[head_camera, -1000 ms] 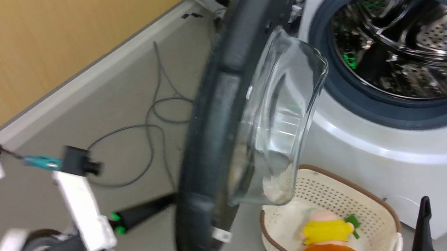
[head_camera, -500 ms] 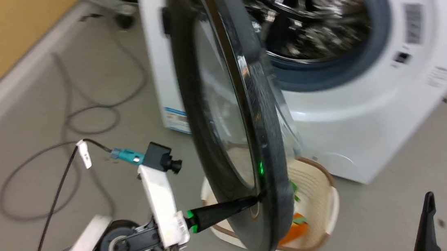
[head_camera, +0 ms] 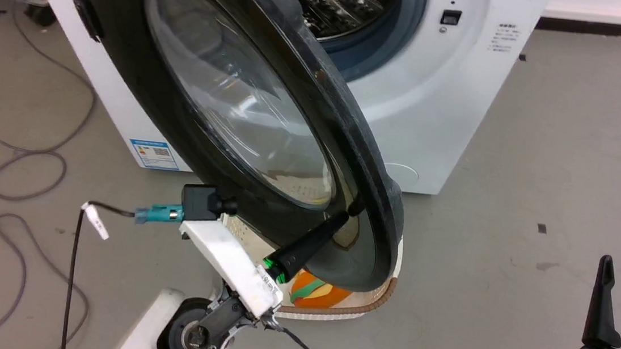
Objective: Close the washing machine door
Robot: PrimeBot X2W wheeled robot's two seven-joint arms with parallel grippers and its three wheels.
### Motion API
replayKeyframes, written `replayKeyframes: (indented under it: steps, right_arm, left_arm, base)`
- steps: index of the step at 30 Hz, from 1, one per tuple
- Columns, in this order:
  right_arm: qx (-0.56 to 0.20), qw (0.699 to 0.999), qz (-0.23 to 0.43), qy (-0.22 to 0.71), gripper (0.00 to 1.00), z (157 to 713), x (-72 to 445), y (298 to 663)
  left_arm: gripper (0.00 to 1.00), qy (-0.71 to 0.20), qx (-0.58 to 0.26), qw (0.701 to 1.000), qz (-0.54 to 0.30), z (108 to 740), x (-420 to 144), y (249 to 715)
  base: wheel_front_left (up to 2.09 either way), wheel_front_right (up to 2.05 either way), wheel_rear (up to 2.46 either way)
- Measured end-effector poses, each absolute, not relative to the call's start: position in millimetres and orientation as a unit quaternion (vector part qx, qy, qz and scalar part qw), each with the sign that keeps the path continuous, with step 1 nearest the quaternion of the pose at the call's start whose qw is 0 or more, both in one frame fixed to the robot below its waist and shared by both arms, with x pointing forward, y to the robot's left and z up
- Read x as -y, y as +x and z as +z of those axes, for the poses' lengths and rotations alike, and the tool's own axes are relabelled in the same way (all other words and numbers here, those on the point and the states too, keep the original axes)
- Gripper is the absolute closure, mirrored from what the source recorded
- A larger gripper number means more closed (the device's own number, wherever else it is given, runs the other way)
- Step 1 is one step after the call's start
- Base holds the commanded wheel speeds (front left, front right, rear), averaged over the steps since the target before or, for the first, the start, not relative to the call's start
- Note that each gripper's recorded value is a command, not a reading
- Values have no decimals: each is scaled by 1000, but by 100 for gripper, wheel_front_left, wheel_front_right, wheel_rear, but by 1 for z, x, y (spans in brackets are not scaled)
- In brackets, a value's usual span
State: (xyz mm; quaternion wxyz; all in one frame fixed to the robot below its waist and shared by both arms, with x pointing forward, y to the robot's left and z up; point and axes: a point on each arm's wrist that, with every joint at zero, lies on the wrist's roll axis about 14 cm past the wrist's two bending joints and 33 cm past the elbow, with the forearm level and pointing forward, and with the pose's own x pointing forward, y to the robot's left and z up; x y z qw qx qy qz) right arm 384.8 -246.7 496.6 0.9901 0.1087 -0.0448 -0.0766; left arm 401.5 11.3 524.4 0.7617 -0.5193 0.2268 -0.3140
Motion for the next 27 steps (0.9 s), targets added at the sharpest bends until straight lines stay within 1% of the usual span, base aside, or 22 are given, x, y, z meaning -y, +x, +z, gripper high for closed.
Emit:
replayKeyframes:
  steps: [1, 4, 9, 12, 14, 16, 18, 21, 23, 24, 25, 27]
  right_arm:
    - [44, 990, -79, 108, 0, 496, 248, 384]
    - [45, 990, -77, 109, 0, 497, 247, 386]
    - [55, 990, -65, 112, 0, 504, 239, 389]
    - [61, 990, -55, 114, 0, 508, 234, 391]
    - [66, 990, -49, 115, 0, 512, 229, 392]
    - [71, 990, -44, 116, 0, 515, 227, 392]
    - [77, 989, -41, 115, 0, 520, 225, 393]
    - [87, 989, -34, 113, 0, 527, 222, 394]
    - [94, 989, -28, 107, 0, 532, 218, 393]
    - [98, 989, -25, 106, 0, 535, 217, 392]
    - [100, 989, -21, 105, 0, 537, 214, 391]
    - [103, 990, -12, 97, 0, 540, 209, 387]
  left_arm:
    - [100, -520, -220, 765, -310, 524, -12, 403]
    - [100, -483, -189, 801, -301, 524, -19, 402]
    - [100, -395, -116, 874, -257, 518, -56, 401]
    - [100, -278, -70, 932, -223, 502, -93, 401]
    - [100, -225, -47, 957, -177, 497, -122, 407]
    - [100, -156, -31, 975, -152, 498, -137, 413]
    - [100, -120, 9, 987, -108, 517, -156, 424]
    - [100, -78, 92, 992, -41, 562, -186, 435]
    - [100, -53, 124, 991, -8, 577, -198, 431]
    - [86, -51, 128, 990, 3, 578, -200, 427]
    - [0, -45, 126, 991, 10, 574, -201, 422]
    - [0, -39, 120, 992, 22, 567, -203, 413]
  base:
    - [0, 0, 0]
    - [0, 0, 0]
    - [0, 0, 0]
    - [0, 0, 0]
    - [0, 0, 0]
    - [0, 0, 0]
    - [0, 0, 0]
    - [0, 0, 0]
    - [0, 0, 0]
    - [0, 0, 0]
    - [0, 0, 0]
    - [0, 0, 0]
